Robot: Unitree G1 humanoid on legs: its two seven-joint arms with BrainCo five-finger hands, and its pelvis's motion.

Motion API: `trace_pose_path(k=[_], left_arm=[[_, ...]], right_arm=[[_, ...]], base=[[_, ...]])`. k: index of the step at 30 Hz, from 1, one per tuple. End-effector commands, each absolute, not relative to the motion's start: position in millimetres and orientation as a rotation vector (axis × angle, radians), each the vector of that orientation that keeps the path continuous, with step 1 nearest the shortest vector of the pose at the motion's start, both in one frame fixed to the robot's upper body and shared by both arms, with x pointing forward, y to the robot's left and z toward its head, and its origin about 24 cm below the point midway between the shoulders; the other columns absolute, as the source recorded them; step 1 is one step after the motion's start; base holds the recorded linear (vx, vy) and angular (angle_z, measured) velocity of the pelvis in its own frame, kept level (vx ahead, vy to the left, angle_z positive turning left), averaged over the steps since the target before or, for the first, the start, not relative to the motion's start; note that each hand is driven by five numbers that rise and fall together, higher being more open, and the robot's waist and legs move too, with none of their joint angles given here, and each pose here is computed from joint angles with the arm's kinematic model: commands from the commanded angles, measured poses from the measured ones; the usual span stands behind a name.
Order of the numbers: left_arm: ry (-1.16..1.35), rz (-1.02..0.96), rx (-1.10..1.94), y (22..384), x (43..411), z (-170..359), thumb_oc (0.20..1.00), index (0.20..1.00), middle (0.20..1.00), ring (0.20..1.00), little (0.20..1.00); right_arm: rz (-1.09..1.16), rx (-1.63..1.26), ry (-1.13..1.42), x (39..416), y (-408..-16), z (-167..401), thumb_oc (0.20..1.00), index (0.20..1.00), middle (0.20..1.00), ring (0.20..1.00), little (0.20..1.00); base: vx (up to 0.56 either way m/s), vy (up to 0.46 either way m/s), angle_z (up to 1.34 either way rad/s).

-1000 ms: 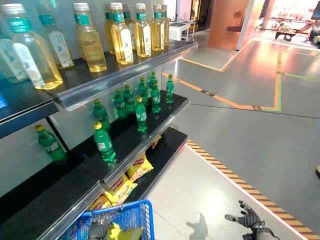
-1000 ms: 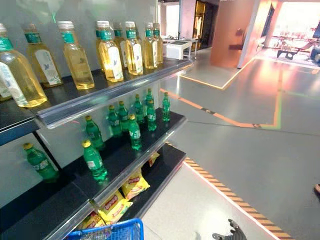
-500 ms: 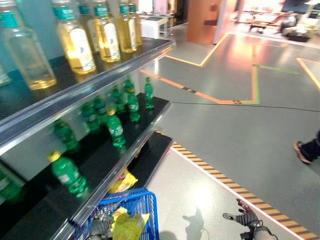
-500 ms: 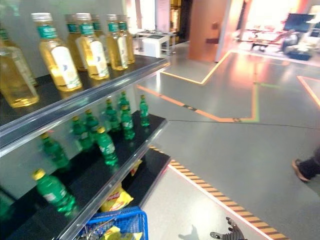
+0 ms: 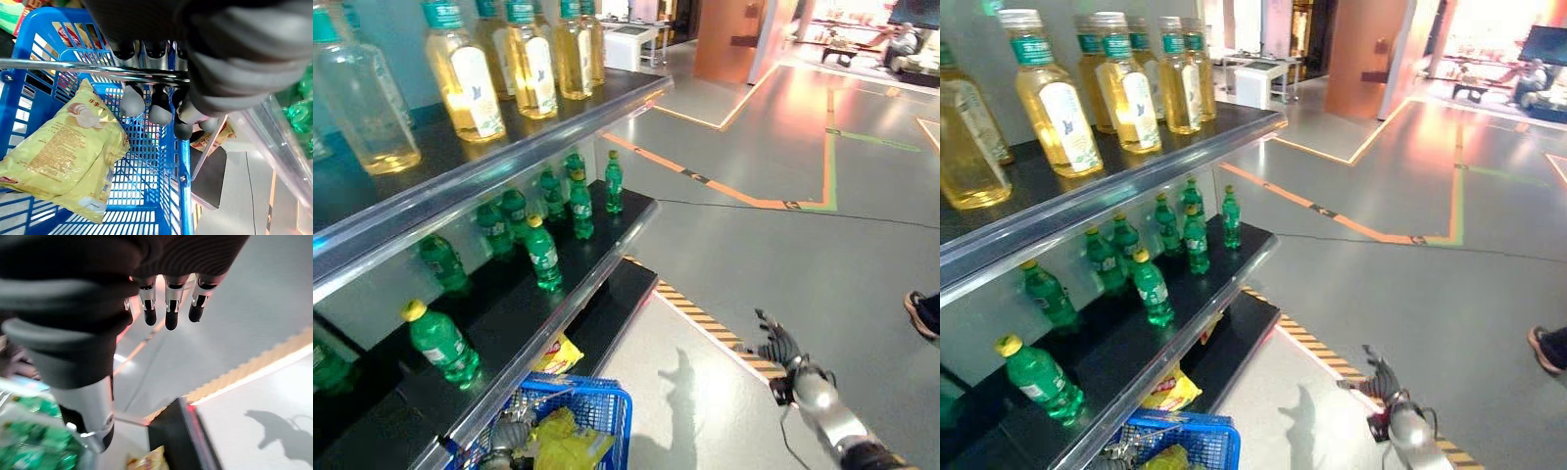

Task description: Pick up the snacks into the basket

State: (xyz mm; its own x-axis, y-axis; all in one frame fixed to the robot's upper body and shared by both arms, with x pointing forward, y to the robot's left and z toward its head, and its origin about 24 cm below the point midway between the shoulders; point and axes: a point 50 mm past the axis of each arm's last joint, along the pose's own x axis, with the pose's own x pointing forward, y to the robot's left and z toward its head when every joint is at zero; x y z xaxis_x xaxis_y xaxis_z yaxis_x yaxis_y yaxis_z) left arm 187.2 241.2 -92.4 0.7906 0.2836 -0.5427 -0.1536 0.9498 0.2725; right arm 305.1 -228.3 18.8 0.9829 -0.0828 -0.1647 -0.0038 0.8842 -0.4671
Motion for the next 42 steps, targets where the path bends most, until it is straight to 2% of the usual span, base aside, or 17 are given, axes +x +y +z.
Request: trace_pose_path(k=[1, 3, 7, 10, 15, 21, 27, 31, 36, 42], left_arm=[[0.331, 0.221, 0.291, 253, 233, -40, 0.200, 0.200, 0.200, 0.200, 0.200], [0.296, 0.209, 0.281, 249, 238, -35, 0.200, 0.200, 0.200, 0.200, 0.200], [0.261, 0.190, 0.253, 239, 250, -28, 0.200, 0.200, 0.200, 0.200, 0.200], [0.243, 0.117, 0.259, 223, 255, -26, 0.200, 0.200, 0.200, 0.200, 0.200], [0.254, 0.053, 0.379, 230, 247, -26, 0.200, 0.200, 0.200, 0.200, 0.200], [0.203, 0.006, 0.451, 234, 251, -14, 0.200, 0.200, 0.200, 0.200, 0.200], [0.151, -0.017, 0.442, 228, 264, -3, 0.200, 0.200, 0.200, 0.200, 0.200], [0.170, -0.023, 0.424, 224, 260, -9, 0.200, 0.200, 0.200, 0.200, 0.200], [0.191, -0.077, 0.414, 216, 259, -13, 0.200, 0.200, 0.200, 0.200, 0.200], [0.202, -0.078, 0.446, 221, 258, -14, 0.200, 0.200, 0.200, 0.200, 0.200]], right_arm=[[-0.017, -0.512, 0.005, 324, -212, 54, 1.000, 1.000, 1.000, 1.000, 1.000], [0.007, -0.507, -0.062, 339, -194, 71, 1.000, 1.000, 1.000, 1.000, 1.000], [-0.026, -0.462, -0.096, 342, -195, 80, 1.000, 1.000, 1.000, 1.000, 1.000], [-0.072, -0.479, -0.068, 334, -210, 75, 1.000, 1.000, 1.000, 1.000, 1.000], [-0.101, -0.433, 0.009, 319, -221, 52, 1.000, 1.000, 1.000, 1.000, 1.000], [-0.110, -0.395, -0.008, 325, -217, 58, 1.000, 1.000, 1.000, 1.000, 1.000], [-0.133, -0.392, -0.071, 339, -221, 80, 1.000, 1.000, 1.000, 1.000, 1.000], [-0.155, -0.381, -0.063, 338, -226, 79, 1.000, 1.000, 1.000, 1.000, 1.000], [-0.213, -0.361, -0.031, 321, -244, 67, 1.000, 1.000, 1.000, 1.000, 1.000], [-0.212, -0.354, -0.043, 320, -240, 67, 1.000, 1.000, 1.000, 1.000, 1.000]], base=[[-0.12, -0.049, 0.28], [-0.15, -0.060, 0.21], [-0.12, -0.057, 0.51], [0.02, 0.140, 1.75], [0.16, 0.251, 1.31], [0.10, 0.186, 0.86], [0.24, -0.146, 0.90], [0.10, -0.172, 1.26], [0.06, -0.124, 0.55], [0.04, -0.040, 0.14]])
